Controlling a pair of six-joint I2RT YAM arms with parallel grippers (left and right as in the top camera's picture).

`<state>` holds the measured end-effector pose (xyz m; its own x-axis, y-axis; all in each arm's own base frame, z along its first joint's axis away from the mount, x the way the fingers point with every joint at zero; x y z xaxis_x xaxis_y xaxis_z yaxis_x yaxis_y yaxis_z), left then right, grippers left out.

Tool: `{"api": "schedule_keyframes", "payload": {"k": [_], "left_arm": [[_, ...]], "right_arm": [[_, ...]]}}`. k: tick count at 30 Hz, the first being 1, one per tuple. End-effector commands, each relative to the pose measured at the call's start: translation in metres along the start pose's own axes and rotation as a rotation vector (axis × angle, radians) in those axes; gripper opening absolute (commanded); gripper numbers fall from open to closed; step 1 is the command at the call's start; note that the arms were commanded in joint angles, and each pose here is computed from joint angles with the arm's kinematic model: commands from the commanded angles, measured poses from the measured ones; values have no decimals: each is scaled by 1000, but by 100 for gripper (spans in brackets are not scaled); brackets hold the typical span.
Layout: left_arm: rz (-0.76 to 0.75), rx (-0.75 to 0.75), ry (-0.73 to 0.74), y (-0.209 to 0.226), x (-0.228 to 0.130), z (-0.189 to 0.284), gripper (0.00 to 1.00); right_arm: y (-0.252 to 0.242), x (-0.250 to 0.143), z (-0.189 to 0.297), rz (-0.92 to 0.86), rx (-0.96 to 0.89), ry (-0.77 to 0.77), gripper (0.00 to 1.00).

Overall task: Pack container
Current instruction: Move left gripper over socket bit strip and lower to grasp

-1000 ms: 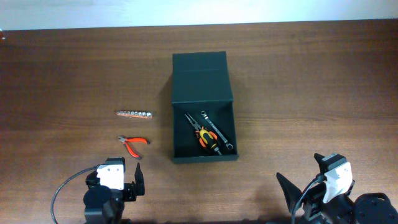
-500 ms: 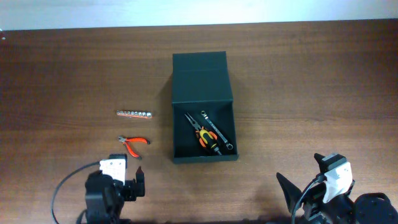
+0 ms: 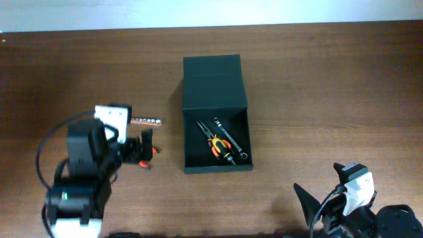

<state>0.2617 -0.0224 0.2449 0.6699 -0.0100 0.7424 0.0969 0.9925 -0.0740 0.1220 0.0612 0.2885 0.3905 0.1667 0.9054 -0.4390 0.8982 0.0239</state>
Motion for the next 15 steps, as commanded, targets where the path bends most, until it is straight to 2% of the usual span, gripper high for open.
{"api": "schedule_keyframes", "payload": {"k": [1, 7, 15], "left_arm": [[80, -38, 17, -5, 32, -15, 99], [342, 74, 39, 15, 61, -65, 99], [835, 287, 129, 43, 37, -127, 99]], "right_arm": [[-3, 1, 1, -15, -18, -12, 99], [-3, 1, 1, -15, -18, -11, 99], [-3, 1, 1, -15, -18, -11, 99]]}}
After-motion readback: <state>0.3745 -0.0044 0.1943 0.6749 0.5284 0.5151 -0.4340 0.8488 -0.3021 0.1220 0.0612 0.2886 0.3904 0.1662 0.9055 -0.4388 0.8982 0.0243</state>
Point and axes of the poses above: each gripper's point midway between its finger pads, its own z axis back along the fingers, its own y axis along the line the jaws close on, x = y × z, the point moved 2 cm from there along z, back along the fingers, and after that the axes turned 3 degrees about z, right-handed, at the moved point
